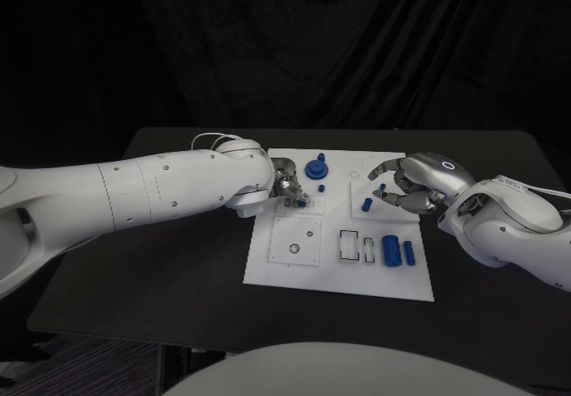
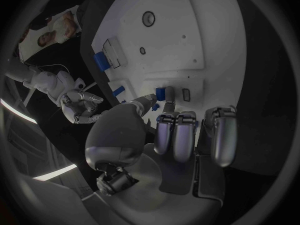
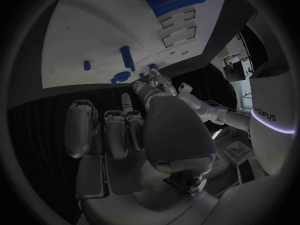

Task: Assemble the parts on the task board

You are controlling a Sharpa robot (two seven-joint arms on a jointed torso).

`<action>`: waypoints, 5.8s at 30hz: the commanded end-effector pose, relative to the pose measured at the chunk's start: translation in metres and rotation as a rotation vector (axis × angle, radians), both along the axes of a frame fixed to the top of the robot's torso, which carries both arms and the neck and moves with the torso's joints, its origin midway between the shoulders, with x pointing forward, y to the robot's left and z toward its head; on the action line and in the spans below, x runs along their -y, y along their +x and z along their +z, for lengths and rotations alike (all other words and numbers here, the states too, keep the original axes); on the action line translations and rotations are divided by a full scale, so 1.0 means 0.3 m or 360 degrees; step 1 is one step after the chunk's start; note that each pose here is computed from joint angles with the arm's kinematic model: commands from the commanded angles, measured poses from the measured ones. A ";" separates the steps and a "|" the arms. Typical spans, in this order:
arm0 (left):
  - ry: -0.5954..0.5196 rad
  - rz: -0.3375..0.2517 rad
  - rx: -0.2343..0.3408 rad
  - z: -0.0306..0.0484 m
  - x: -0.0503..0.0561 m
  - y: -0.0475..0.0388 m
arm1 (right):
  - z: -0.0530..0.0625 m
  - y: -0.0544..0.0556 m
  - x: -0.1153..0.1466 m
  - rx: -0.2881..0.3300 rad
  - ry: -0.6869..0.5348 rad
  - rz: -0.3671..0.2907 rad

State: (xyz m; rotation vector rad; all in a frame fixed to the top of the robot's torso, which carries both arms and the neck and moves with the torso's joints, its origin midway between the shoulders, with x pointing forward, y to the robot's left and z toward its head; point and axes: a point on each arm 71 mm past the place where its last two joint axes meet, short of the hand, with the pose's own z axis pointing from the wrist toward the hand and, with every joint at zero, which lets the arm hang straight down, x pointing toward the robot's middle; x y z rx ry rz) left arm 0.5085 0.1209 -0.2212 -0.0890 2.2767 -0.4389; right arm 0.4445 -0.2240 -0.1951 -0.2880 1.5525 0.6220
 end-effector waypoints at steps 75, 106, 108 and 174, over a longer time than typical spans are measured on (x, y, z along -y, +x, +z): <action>-0.0013 -0.0038 -0.0019 -0.016 -0.007 0.010 | -0.010 0.002 0.009 -0.0080 -0.0007 -0.0047; -0.0232 -0.0035 0.0197 0.025 -0.035 -0.003 | -0.009 -0.001 0.020 -0.0074 -0.0002 -0.0054; -0.0283 -0.0063 0.0291 0.046 -0.040 -0.006 | -0.008 -0.002 0.022 -0.0071 0.0000 -0.0056; 0.0175 -0.0153 0.0465 0.041 -0.166 0.188 | -0.006 0.003 0.021 -0.0045 0.0014 -0.0043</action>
